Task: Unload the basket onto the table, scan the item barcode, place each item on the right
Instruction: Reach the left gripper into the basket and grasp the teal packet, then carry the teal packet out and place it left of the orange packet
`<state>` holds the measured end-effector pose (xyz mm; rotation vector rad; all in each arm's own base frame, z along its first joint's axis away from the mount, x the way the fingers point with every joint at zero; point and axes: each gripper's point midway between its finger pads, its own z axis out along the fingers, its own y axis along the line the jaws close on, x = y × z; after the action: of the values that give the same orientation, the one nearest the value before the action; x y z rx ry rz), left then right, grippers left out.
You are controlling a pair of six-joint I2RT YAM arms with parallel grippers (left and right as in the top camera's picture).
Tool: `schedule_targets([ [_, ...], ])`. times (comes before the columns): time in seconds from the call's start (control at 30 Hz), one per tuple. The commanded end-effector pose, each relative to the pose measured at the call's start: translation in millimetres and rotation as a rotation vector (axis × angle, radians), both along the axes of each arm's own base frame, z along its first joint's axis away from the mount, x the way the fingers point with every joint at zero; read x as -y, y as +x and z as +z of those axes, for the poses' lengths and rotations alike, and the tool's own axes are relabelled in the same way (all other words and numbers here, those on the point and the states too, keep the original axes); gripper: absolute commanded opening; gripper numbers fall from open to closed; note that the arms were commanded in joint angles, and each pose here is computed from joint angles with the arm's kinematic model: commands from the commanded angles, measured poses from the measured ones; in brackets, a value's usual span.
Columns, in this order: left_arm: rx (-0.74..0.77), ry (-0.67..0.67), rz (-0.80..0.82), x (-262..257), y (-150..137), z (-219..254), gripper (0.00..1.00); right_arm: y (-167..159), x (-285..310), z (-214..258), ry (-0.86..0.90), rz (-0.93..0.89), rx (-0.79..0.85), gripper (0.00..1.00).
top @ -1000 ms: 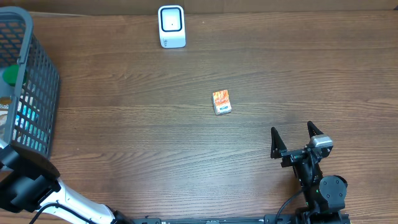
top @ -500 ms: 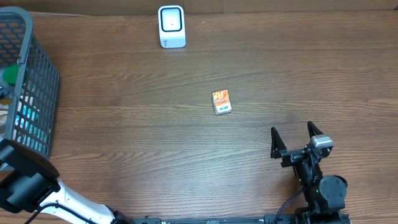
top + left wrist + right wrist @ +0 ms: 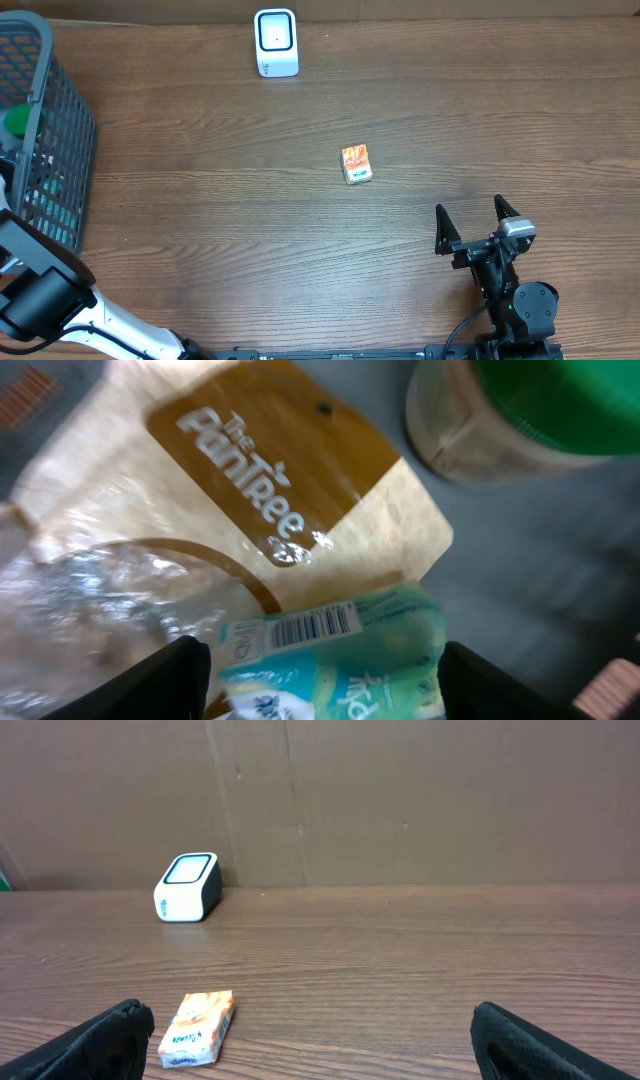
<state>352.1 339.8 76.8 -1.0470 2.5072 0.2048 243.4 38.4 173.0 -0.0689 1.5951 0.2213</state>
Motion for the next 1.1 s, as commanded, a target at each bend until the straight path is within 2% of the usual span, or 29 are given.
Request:
schedule_targets([
  [0.0, -0.027, -0.027, -0.020, 7, -9, -26, 0.73, 0, 1, -2, 0.006, -0.005, 0.004, 1.00],
  [0.2, -0.032, -0.033, -0.019, 12, -13, -39, 0.67, 0, 1, -2, 0.006, -0.005, 0.004, 1.00],
  [0.3, -0.036, -0.036, -0.019, 13, -14, -43, 0.59, 0, 1, -2, 0.006, -0.005, 0.004, 1.00],
  [0.47, -0.037, -0.039, -0.019, 14, -15, -44, 0.25, 0, 1, -2, 0.006, -0.005, 0.004, 1.00],
  [0.5, -0.038, -0.039, -0.019, 14, -15, -44, 0.21, 0, 1, -2, 0.006, -0.005, 0.004, 1.00],
  [0.57, -0.043, -0.043, -0.019, 15, -16, -45, 0.04, 0, 1, -2, 0.006, -0.005, 0.004, 1.00],
  [0.7, -0.043, -0.047, -0.013, 15, -17, -38, 0.04, 0, 1, -2, 0.006, -0.005, 0.004, 1.00],
  [0.83, 0.006, -0.042, 0.055, 10, -12, -4, 0.04, 0, 1, -2, 0.006, -0.005, 0.004, 1.00],
  [0.93, 0.067, -0.023, 0.110, 4, -6, 41, 0.04, 0, 1, -2, 0.006, -0.005, 0.004, 1.00],
  [1.07, 0.198, 0.047, 0.165, -2, 0, 126, 0.04, 0, 1, -2, 0.006, -0.005, 0.004, 1.00],
])
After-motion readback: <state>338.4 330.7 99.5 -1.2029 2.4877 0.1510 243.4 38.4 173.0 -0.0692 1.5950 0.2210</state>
